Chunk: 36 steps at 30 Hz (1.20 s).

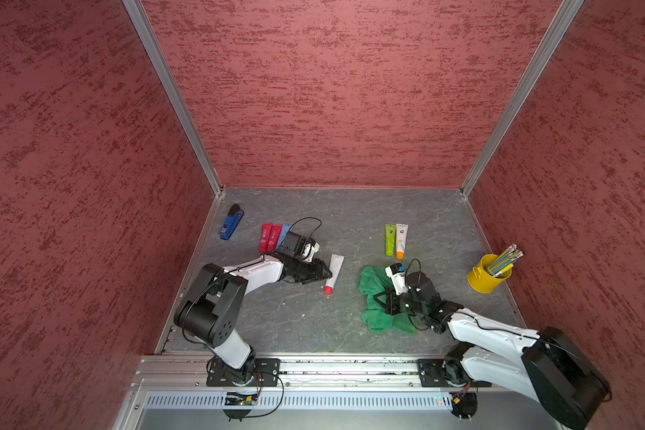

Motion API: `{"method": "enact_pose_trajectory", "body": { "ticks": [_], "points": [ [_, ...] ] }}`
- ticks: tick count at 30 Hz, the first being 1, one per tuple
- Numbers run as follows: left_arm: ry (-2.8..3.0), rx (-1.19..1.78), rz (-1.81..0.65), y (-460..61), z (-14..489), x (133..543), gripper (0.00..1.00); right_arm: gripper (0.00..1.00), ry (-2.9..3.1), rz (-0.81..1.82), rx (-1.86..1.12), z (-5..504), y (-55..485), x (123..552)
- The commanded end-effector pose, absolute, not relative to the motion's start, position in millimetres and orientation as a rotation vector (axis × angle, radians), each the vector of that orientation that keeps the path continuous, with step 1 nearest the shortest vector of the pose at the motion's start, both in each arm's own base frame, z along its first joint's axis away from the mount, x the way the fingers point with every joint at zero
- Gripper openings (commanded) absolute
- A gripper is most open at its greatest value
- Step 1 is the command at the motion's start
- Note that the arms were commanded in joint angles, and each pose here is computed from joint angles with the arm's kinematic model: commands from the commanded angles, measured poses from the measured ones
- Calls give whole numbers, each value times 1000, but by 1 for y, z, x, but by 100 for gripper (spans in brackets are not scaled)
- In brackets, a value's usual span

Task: Wipe the surface of the toothpaste tube
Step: Adjust the toothpaste at the center of the board.

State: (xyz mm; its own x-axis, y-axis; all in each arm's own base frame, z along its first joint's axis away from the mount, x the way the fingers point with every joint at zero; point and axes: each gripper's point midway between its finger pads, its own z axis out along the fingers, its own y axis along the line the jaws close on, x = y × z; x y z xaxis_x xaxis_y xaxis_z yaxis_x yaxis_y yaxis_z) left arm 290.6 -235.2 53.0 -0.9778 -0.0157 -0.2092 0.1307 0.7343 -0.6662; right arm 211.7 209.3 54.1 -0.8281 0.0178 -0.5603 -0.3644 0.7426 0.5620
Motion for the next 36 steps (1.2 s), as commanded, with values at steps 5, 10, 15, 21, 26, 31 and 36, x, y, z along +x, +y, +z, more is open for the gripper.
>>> {"method": "enact_pose_trajectory", "body": {
  "ticks": [5, 10, 15, 21, 26, 31, 36],
  "points": [
    [2786, 122, -995, -245, 35, 301, 42, 0, 2368, 947, -312, 60, 217, 212],
    [2835, 135, -912, -243, 21, 301, 36, 0, 2370, 947, -314, 60, 218, 212],
    [2889, 191, -767, -241, 9, 293, 27, 0, 2372, 946, -315, 59, 218, 211],
    [2930, 245, -522, -232, 4, 283, 17, 0, 2371, 945, -316, 59, 218, 211],
    [2915, 297, -160, -205, 25, 281, 15, 0, 2368, 946, -320, 60, 218, 211],
    [2848, 335, 296, -169, 49, 283, 15, 0, 2359, 947, -319, 62, 218, 211],
    [2732, 354, 637, -147, 63, 292, 14, 0, 2349, 950, -321, 63, 218, 210]
  ]
}}
